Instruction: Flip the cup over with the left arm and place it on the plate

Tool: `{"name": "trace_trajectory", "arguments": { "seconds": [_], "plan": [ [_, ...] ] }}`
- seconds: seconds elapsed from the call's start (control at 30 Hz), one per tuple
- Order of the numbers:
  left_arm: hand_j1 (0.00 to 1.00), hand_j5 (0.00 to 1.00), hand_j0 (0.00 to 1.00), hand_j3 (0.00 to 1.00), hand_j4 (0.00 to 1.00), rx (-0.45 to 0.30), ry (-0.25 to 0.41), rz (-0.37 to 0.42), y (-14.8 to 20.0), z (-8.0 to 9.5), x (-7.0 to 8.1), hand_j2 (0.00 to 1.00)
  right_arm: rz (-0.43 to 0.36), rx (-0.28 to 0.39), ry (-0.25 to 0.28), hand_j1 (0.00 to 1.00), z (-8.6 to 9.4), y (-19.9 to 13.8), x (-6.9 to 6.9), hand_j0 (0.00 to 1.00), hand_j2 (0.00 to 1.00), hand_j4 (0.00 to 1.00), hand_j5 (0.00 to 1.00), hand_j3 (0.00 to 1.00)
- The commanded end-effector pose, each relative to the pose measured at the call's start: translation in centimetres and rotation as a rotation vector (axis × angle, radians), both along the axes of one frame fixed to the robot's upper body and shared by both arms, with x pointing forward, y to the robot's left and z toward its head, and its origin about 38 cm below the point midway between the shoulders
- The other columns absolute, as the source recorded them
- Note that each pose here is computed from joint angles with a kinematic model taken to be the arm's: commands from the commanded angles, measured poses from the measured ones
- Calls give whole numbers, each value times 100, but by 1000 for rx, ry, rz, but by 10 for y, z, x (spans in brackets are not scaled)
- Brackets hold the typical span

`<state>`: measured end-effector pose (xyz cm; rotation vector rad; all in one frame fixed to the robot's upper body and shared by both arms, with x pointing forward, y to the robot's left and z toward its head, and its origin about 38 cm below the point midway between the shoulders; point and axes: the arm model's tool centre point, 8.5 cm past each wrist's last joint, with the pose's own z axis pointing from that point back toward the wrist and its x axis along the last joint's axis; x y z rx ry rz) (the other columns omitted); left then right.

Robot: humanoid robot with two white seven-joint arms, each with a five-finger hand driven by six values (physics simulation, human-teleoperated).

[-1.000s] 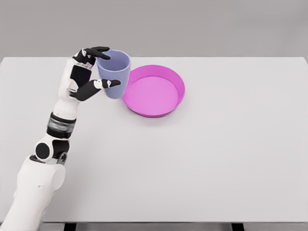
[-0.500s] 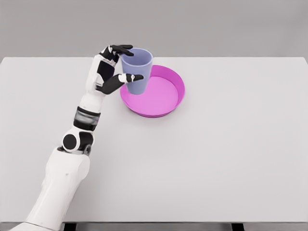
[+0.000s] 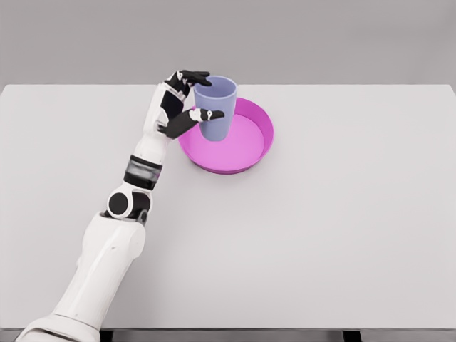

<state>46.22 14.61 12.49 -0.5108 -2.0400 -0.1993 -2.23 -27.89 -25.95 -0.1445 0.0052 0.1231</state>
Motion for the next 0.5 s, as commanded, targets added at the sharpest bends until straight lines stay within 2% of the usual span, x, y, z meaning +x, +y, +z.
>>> {"name": "trace_trajectory", "arguments": {
  "seconds": [0.0, 0.17, 0.4, 0.47],
  "plan": [
    [42, 42, 42, 42, 42, 4, 15, 0, 0, -5, 0, 42, 0, 0, -1, 100, 0, 0, 0, 100, 100, 100, 100, 100],
    [42, 42, 42, 42, 42, 25, 7, -8, -2, -5, 0, 42, 0, 0, 1, 100, 0, 0, 0, 100, 100, 100, 100, 100],
    [42, 42, 42, 42, 42, -2, 7, 33, 10, -1, 4, 42, 0, 0, -1, 100, 0, 0, 0, 100, 100, 100, 100, 100],
    [42, 42, 42, 42, 42, -3, -8, 31, 9, 6, 8, 42, 0, 0, 1, 100, 0, 0, 0, 100, 100, 100, 100, 100]
  ]
}}
